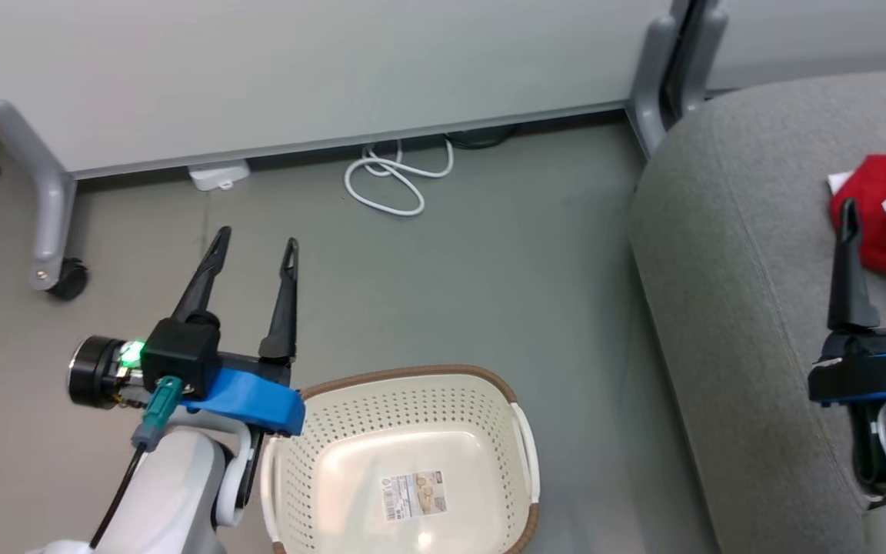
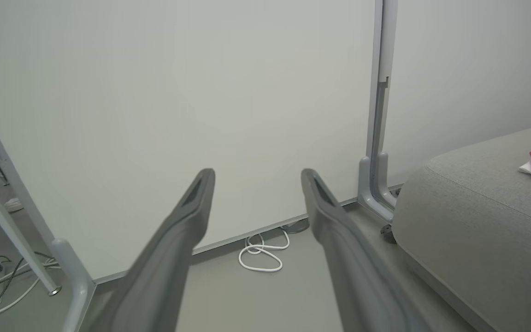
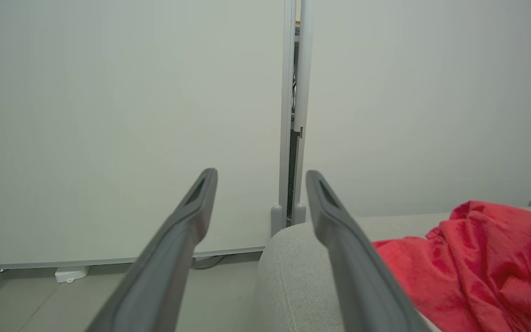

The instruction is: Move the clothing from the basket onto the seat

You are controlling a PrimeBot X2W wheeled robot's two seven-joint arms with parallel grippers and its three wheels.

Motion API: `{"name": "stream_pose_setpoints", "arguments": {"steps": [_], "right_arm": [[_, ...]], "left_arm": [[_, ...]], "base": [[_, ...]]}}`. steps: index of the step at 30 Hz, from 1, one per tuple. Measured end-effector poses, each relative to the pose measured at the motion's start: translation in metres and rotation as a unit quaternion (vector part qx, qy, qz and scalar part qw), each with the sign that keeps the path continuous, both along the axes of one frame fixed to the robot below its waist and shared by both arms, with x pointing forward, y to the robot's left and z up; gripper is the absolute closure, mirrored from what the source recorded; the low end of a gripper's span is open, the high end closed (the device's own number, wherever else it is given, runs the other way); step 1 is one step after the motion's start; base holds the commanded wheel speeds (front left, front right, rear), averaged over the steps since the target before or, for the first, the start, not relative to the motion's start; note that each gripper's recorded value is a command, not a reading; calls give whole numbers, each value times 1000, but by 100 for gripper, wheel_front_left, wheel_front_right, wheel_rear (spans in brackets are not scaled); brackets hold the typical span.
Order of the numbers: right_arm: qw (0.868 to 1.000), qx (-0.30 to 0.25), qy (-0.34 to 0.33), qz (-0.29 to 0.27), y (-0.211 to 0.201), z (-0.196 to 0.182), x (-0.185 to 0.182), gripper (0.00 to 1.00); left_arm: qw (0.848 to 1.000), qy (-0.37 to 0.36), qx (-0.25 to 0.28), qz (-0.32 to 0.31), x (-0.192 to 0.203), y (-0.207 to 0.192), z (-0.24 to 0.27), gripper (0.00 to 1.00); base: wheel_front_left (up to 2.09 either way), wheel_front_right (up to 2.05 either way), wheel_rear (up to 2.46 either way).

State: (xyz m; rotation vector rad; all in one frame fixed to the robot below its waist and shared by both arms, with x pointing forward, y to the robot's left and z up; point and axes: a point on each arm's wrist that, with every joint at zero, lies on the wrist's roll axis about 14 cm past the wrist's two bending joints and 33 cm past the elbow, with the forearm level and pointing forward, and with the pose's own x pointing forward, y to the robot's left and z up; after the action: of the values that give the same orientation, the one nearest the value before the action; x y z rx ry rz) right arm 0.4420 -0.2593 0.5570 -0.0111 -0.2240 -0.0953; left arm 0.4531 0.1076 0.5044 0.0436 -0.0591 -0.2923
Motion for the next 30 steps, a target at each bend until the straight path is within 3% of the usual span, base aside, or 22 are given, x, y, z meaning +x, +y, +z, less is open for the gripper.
{"name": "stream_pose_setpoints", "arguments": {"steps": [14, 30], "right_arm": [[994, 25, -12, 101, 86, 5, -14, 0], [993, 32, 5, 112, 97, -8, -53, 0]], "left_arm": [[993, -36, -11, 110, -50, 72, 26, 0], [990, -29, -40, 132, -87, 79, 19, 0]], "base": [[0, 0, 0], [0, 0, 0]]}}
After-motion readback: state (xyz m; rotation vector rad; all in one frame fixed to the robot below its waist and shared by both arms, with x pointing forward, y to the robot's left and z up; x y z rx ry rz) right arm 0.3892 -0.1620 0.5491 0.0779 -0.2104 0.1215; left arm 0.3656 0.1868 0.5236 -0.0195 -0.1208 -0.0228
